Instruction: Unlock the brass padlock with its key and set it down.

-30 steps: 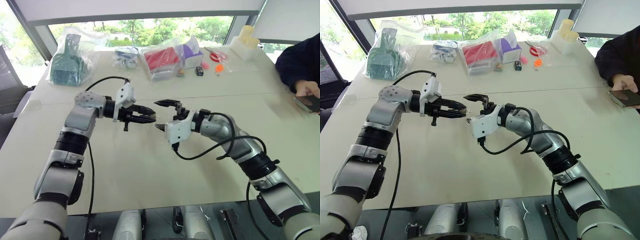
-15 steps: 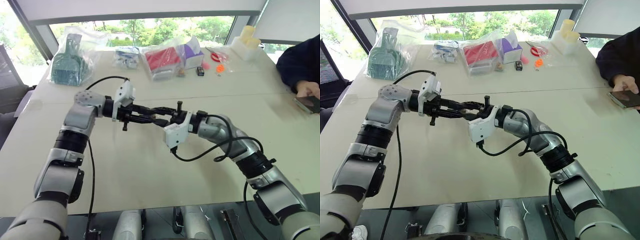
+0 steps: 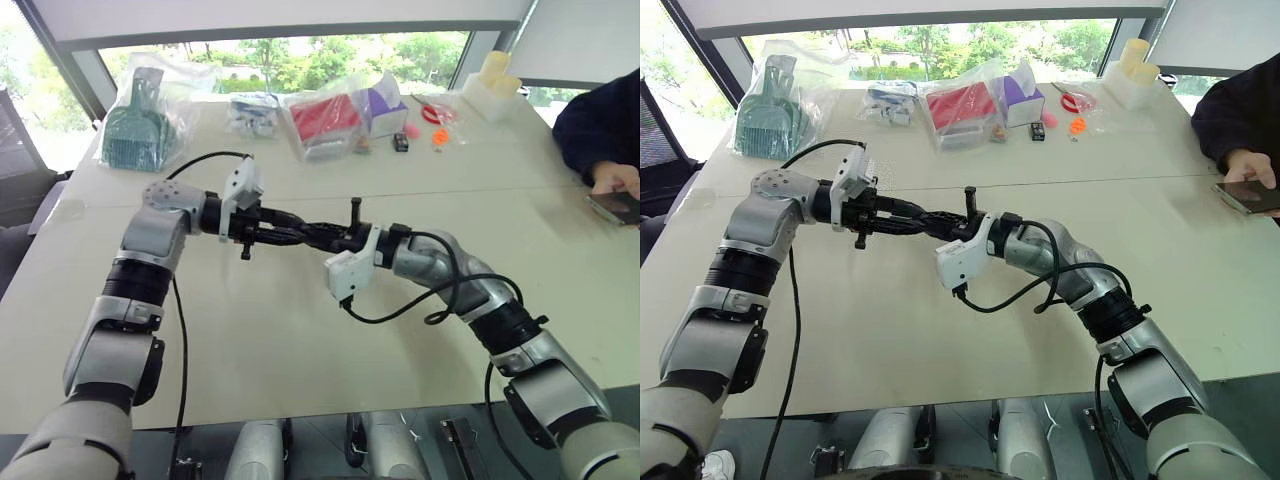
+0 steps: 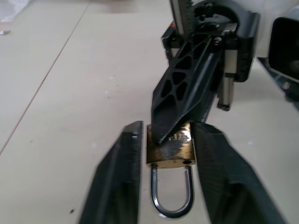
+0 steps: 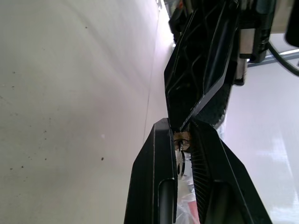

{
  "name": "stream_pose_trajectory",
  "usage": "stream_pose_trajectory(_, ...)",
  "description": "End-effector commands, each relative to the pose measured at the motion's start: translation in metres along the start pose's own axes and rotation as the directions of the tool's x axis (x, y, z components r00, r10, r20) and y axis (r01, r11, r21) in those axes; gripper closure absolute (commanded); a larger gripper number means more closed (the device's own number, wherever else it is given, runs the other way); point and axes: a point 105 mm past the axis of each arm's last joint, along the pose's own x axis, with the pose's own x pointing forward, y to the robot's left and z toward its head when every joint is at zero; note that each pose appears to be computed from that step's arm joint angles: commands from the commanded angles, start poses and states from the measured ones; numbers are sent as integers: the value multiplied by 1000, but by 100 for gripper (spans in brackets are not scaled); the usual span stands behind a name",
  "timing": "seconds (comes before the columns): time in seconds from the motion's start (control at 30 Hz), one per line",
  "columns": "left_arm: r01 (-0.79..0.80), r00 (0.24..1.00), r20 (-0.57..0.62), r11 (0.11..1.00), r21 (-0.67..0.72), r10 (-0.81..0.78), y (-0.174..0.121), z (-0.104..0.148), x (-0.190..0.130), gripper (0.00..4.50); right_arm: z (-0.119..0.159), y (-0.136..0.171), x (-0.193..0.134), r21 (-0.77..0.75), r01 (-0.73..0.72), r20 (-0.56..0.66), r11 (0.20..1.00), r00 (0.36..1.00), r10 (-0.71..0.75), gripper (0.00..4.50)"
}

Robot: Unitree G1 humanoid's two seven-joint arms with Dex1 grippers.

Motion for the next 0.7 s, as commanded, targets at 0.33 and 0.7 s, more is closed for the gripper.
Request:
stream_pose_trajectory(0.33,-142,988,79,987,75,136,8,35,-32,26,0,-17,-4,-5,57,1,998,998,-57,450)
stream_pose_trajectory(0.7,-160,984,94,985,71,153,4,27,-27,431,-1,-15,-1,-5,43,6,999,999,-43,450)
